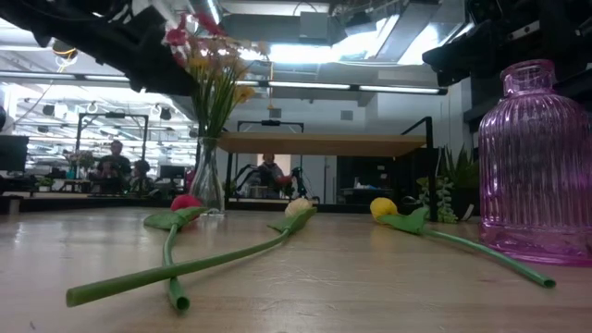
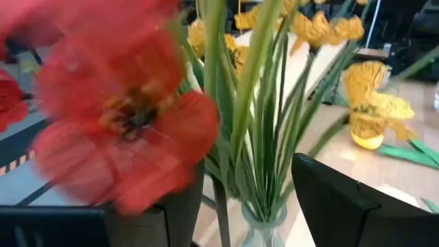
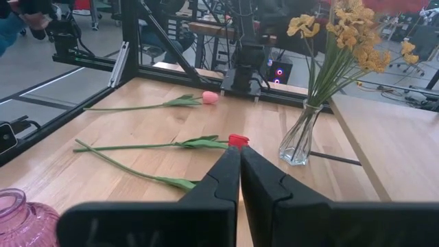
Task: Pick and place flowers into a vace then onto a shelf
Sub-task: Put the red flowers into the transparent vase
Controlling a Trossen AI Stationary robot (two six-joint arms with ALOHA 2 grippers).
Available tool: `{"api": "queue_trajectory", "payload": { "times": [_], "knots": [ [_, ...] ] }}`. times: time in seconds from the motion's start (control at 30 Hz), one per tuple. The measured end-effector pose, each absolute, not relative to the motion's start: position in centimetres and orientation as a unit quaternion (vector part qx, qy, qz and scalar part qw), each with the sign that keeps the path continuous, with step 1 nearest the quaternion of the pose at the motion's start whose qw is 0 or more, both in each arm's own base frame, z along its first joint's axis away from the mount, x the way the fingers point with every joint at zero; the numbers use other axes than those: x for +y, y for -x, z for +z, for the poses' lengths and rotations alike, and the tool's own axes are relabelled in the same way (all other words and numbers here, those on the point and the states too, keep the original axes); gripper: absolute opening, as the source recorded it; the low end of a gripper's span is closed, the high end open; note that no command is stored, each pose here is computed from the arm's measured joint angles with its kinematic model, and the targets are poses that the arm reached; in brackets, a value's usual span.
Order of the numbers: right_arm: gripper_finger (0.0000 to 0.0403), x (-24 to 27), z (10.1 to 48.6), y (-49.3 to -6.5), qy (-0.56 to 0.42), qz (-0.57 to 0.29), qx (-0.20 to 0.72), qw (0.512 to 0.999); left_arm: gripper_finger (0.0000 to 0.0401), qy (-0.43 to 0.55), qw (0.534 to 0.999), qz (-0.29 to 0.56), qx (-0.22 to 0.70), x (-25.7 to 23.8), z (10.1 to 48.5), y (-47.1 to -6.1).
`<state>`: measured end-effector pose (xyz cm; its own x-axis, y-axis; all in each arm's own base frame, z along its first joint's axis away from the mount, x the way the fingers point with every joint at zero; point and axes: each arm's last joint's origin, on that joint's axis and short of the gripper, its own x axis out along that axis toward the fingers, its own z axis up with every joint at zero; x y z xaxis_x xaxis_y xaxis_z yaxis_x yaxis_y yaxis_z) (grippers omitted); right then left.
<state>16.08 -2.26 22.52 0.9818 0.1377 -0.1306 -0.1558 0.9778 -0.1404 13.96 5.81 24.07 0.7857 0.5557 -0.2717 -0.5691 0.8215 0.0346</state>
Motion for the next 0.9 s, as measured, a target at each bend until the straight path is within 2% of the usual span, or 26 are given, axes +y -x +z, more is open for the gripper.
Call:
{"api": "queue_trajectory", "payload": {
  "times": [0.33, 0.47, 0.63, 0.9],
  "knots": [
    [0.0018, -2.3, 22.5, -16.1, 0.075, 0.074, 0.060, 0.993, 0.0209, 0.028, 0.934, 0.315, 0.165, 6.7, 23.2, -14.7],
    [0.0018, -2.3, 22.5, -16.1, 0.075, 0.074, 0.060, 0.993, 0.0194, 0.023, 0.934, 0.313, 0.174, 6.9, 22.9, -15.1],
    [0.0018, -2.3, 22.5, -16.1, 0.075, 0.074, 0.060, 0.993, 0.0142, 0.021, 0.933, 0.311, 0.179, 6.9, 22.8, -15.2],
    [0.0018, -2.3, 22.5, -16.1, 0.075, 0.074, 0.060, 0.993, 0.0027, 0.040, 0.942, 0.280, 0.178, 6.7, 22.7, -15.3]
  ]
}}
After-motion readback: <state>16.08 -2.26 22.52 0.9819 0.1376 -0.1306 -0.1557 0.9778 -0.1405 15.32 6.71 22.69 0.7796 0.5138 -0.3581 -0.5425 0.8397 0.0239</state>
